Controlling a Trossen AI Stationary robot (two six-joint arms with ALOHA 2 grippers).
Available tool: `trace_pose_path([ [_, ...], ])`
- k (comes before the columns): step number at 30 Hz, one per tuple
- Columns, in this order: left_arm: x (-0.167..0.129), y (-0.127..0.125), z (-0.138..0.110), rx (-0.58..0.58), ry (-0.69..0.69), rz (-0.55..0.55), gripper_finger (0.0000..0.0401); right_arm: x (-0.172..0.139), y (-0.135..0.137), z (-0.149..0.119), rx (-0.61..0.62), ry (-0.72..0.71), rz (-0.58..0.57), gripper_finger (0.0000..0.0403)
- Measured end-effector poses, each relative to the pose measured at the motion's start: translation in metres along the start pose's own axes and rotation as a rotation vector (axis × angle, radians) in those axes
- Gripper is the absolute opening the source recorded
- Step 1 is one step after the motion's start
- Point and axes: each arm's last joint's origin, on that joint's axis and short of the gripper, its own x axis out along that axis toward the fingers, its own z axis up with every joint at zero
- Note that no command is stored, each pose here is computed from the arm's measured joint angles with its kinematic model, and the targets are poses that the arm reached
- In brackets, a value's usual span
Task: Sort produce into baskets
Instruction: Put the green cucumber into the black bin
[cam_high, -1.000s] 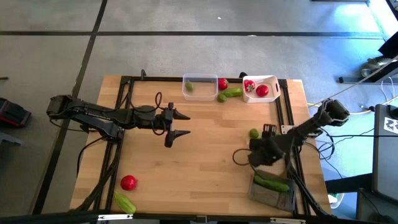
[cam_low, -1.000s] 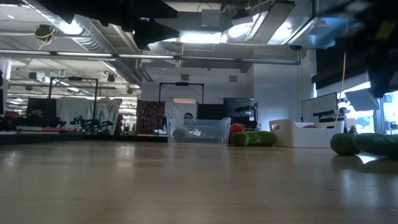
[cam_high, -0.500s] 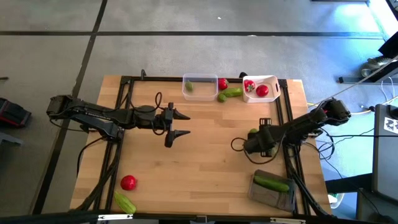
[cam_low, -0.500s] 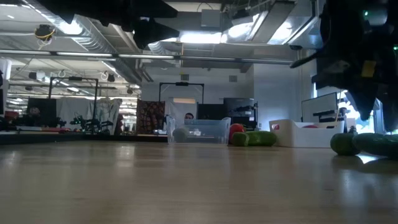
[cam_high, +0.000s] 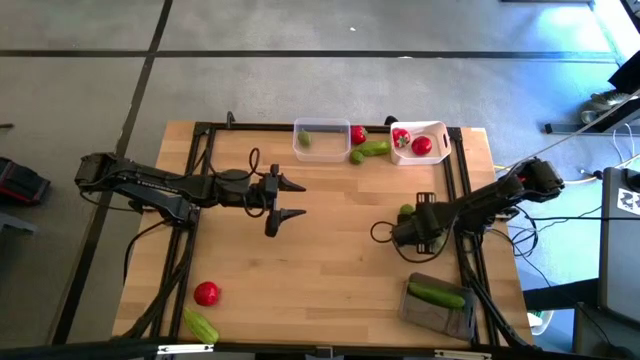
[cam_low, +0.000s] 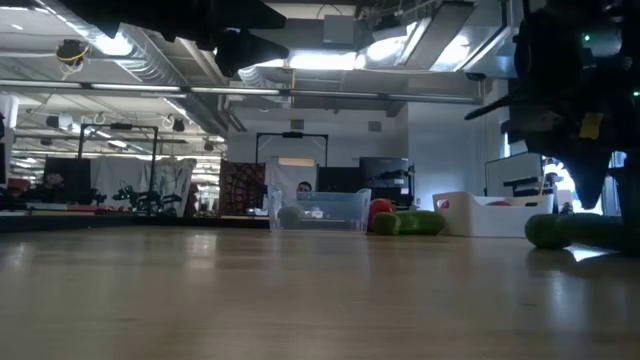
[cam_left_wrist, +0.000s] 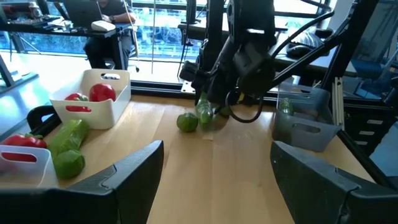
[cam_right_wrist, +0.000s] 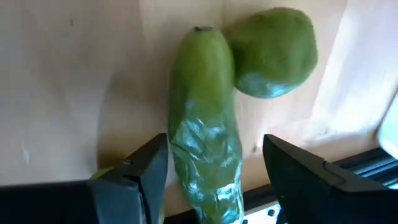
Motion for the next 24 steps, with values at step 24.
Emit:
trace_pose_path([
  [24, 0.0, 0.0, 0.0, -0.054, 0.0, 0.0, 0.0292, 0.03, -0.012, 0.003, 0.08, 0.097, 0.062, 0.0192],
])
